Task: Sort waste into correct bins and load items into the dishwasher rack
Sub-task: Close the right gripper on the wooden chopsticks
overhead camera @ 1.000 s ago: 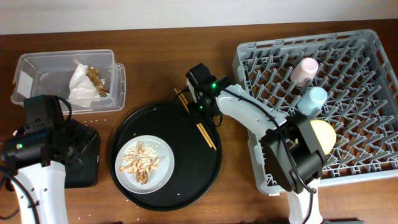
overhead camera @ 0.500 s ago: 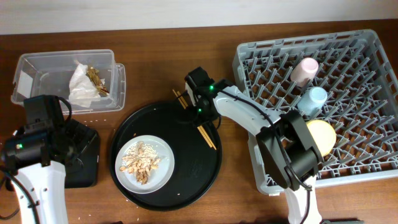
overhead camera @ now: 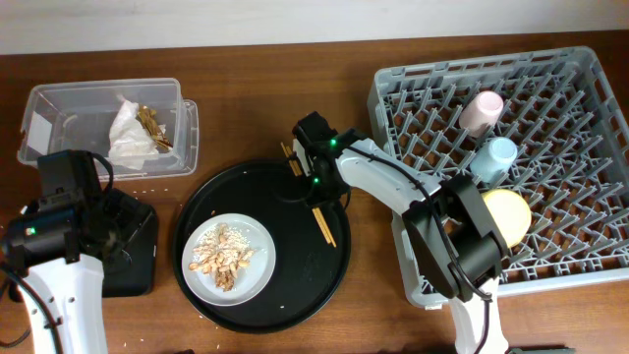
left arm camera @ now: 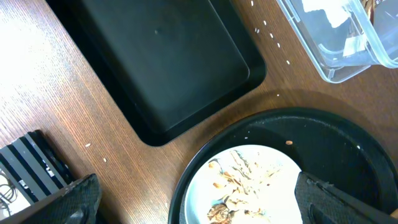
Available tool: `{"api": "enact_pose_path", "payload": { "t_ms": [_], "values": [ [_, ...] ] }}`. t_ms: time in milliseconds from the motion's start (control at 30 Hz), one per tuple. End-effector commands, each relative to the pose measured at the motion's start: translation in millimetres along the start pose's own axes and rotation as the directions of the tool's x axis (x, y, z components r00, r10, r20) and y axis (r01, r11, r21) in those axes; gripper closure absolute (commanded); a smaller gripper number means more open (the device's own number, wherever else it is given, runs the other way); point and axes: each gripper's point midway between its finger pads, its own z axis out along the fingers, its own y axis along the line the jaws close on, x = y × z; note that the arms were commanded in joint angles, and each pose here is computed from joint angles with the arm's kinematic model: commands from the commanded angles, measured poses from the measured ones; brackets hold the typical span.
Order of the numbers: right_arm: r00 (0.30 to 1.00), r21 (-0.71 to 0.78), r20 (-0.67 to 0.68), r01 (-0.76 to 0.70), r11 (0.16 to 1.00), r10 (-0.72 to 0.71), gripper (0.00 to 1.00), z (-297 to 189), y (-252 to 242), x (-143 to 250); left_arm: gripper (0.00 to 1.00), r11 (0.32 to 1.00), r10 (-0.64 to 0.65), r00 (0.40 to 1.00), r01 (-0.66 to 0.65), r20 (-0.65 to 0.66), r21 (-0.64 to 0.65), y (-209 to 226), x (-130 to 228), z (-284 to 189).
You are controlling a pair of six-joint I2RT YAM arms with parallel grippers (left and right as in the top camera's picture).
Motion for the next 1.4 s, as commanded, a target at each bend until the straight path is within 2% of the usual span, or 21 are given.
{"api": "enact_pose_path", "payload": {
  "t_ms": [0, 100, 267, 433, 833, 1200, 1367],
  "values": [
    [1.000, -0.042, 0.007, 0.007, 0.999, -0.007, 0.80, -14, 17, -8, 0.01, 1.000, -0.016, 1.000, 0.016, 0.007, 0.004, 2, 0, -2],
    [1.000, -0.059, -0.001, 0.006, 0.998, -0.006, 0.86, -17, 21, -7, 0.01, 1.000, -0.016, 1.000, 0.016, 0.007, 0.004, 2, 0, -2],
    [1.000, -0.057, -0.010, 0.003, 0.998, -0.004, 0.86, -17, 20, -5, 0.01, 1.000, -0.016, 1.000, 0.016, 0.007, 0.003, 2, 0, -2],
    [1.000, -0.033, -0.007, 0.003, 0.999, -0.003, 0.79, -14, 15, -4, 0.01, 1.000, -0.016, 1.000, 0.016, 0.007, 0.004, 2, 0, -2],
    [0.999, 0.049, 0.036, 0.011, 0.999, -0.013, 0.79, -8, 0, -11, 0.01, 1.000, -0.016, 1.000, 0.016, 0.007, 0.004, 2, 0, -2],
    [0.999, 0.034, 0.021, 0.037, 0.999, -0.038, 0.80, 1, 13, -7, 0.01, 1.000, -0.016, 1.000, 0.016, 0.007, 0.004, 2, 0, -2],
    [0.998, 0.109, 0.038, 0.043, 0.993, -0.047, 0.79, 1, 3, -10, 0.01, 1.000, -0.016, 1.000, 0.016, 0.007, 0.004, 2, 0, -2]
  ]
}}
